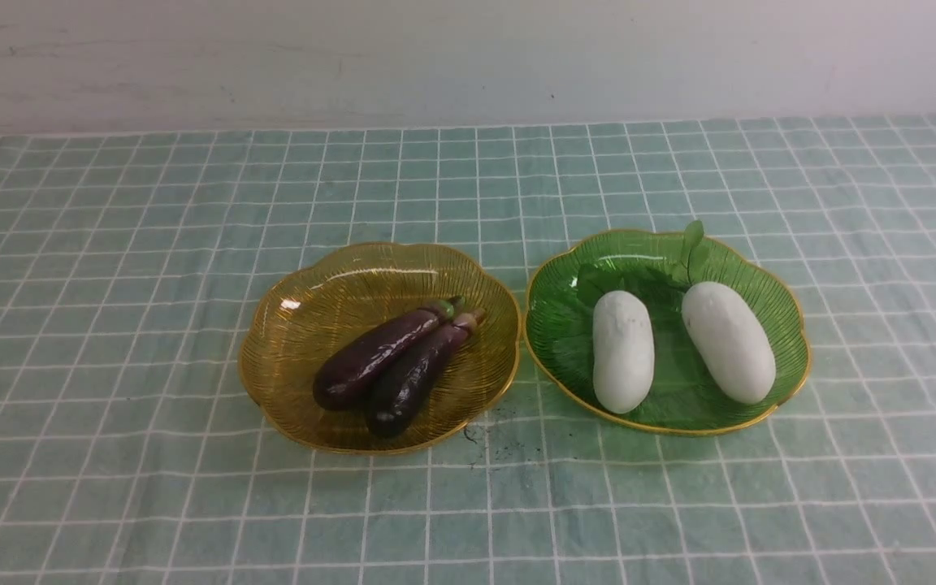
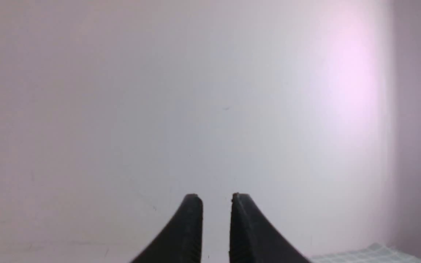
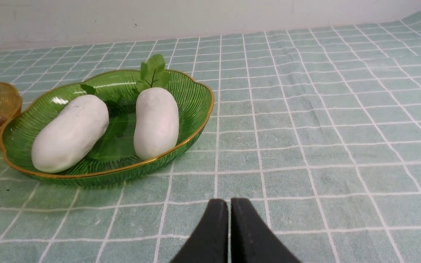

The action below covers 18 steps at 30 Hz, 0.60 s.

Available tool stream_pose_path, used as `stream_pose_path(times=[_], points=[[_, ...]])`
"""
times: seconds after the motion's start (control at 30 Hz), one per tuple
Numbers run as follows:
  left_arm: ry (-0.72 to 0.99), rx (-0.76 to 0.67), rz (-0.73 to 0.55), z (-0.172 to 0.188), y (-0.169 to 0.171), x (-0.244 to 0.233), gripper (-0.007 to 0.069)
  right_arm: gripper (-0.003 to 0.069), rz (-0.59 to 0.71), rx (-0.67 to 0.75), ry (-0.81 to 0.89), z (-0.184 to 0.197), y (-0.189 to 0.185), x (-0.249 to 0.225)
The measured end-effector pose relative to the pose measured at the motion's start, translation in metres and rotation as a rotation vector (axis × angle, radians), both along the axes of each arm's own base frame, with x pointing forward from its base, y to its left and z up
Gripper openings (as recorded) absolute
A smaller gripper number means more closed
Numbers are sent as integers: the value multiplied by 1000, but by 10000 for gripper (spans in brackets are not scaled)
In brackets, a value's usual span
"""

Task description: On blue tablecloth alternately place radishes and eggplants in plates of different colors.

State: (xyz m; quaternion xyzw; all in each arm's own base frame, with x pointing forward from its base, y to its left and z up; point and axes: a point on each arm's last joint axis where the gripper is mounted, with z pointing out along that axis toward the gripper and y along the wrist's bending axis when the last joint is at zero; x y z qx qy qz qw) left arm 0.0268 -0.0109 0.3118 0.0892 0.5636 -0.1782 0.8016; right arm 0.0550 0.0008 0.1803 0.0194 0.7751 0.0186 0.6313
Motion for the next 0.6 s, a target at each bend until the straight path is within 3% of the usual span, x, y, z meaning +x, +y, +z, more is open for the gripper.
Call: stream_pose_path(times=[0.3, 0.6], points=[[109, 47, -6, -31, -5, 11, 99, 2, 0, 0, 0, 0, 0, 0], [300, 288, 39, -101, -9, 23, 99, 2, 0, 1, 0, 0, 0, 0]])
